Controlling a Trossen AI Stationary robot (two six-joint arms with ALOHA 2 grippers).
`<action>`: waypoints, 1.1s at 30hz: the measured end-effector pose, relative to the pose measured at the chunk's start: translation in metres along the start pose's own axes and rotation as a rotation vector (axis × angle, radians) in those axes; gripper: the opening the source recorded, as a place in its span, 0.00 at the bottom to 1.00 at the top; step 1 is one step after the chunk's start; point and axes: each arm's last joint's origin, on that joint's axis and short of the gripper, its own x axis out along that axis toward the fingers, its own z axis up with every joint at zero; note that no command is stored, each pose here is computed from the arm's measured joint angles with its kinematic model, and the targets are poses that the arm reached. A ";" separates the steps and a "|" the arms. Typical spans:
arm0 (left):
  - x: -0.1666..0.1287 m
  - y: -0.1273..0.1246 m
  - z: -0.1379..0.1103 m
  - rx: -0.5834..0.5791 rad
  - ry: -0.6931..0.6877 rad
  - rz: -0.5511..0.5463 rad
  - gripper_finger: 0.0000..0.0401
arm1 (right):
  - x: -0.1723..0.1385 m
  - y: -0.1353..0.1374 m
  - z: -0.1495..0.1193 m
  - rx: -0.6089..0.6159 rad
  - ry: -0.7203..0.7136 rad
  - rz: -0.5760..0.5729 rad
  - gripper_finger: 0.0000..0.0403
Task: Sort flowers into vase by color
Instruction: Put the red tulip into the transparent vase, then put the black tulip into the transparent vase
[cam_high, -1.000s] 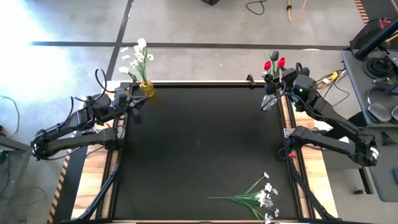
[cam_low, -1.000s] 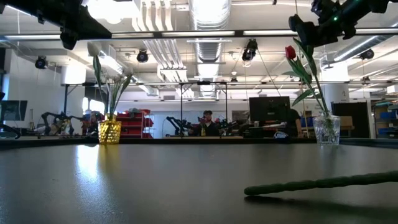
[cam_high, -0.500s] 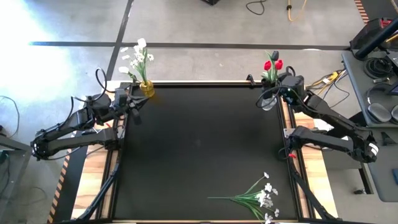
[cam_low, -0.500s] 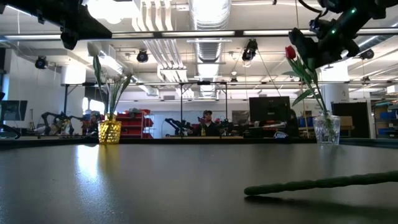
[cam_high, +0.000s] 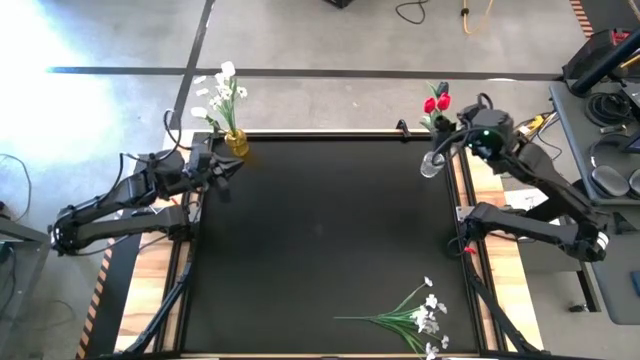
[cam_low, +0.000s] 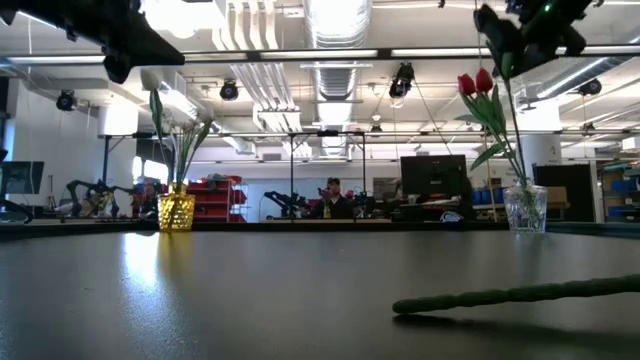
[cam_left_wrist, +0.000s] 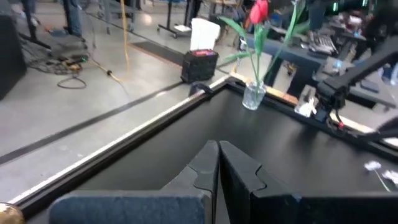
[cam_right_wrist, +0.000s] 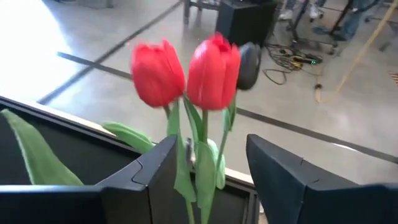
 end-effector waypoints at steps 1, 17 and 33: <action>0.002 0.000 -0.001 0.001 0.012 -0.007 0.00 | -0.004 -0.001 0.004 0.008 -0.002 0.009 0.45; 0.027 -0.006 -0.006 0.064 0.109 -0.074 0.00 | -0.018 -0.007 0.013 -0.020 0.004 0.002 0.14; 0.025 -0.006 -0.006 0.043 0.109 -0.098 0.00 | -0.021 -0.001 -0.004 0.323 0.356 0.191 0.20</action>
